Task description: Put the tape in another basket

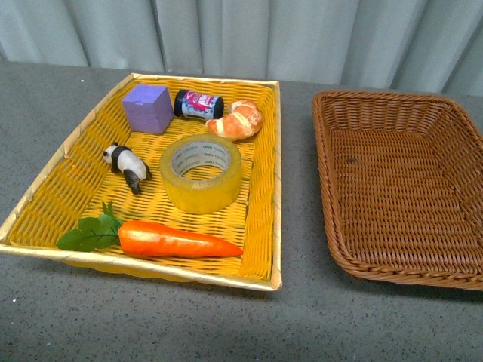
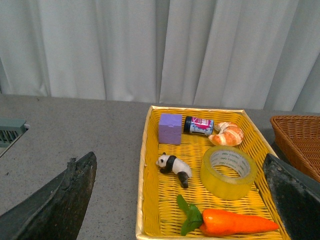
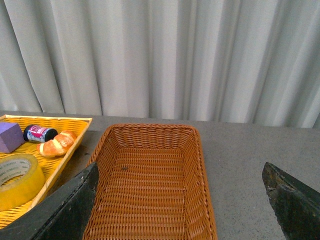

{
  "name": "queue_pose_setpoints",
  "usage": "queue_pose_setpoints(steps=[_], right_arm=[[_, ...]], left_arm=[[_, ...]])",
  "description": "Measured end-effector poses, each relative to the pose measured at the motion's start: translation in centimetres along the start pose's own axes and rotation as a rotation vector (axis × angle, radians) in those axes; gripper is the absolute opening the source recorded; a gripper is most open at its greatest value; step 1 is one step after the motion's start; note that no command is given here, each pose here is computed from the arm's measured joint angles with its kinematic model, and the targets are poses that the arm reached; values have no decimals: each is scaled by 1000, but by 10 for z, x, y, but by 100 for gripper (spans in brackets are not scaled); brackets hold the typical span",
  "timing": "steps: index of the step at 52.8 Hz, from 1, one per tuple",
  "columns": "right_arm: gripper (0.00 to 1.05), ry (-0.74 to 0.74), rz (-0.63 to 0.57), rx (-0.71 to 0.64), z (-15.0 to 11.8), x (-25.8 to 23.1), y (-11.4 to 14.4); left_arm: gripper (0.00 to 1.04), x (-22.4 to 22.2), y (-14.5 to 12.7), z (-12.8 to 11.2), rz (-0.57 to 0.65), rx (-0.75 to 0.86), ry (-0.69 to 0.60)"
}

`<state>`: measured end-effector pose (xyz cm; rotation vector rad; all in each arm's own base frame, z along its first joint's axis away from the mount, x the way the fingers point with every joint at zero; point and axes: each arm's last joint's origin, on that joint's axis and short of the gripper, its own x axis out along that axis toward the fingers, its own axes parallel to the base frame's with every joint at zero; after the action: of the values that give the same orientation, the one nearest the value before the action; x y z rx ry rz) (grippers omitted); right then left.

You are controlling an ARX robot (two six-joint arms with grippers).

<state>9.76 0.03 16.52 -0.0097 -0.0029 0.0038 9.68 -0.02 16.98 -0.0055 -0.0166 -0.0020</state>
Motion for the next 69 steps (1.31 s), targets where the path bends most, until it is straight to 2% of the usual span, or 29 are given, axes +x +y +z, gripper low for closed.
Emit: queue_pose_setpoints(steps=[69], right_arm=[[96,0,0,0,0,0,0]], left_arm=[[98,0,0,0,0,0,0]])
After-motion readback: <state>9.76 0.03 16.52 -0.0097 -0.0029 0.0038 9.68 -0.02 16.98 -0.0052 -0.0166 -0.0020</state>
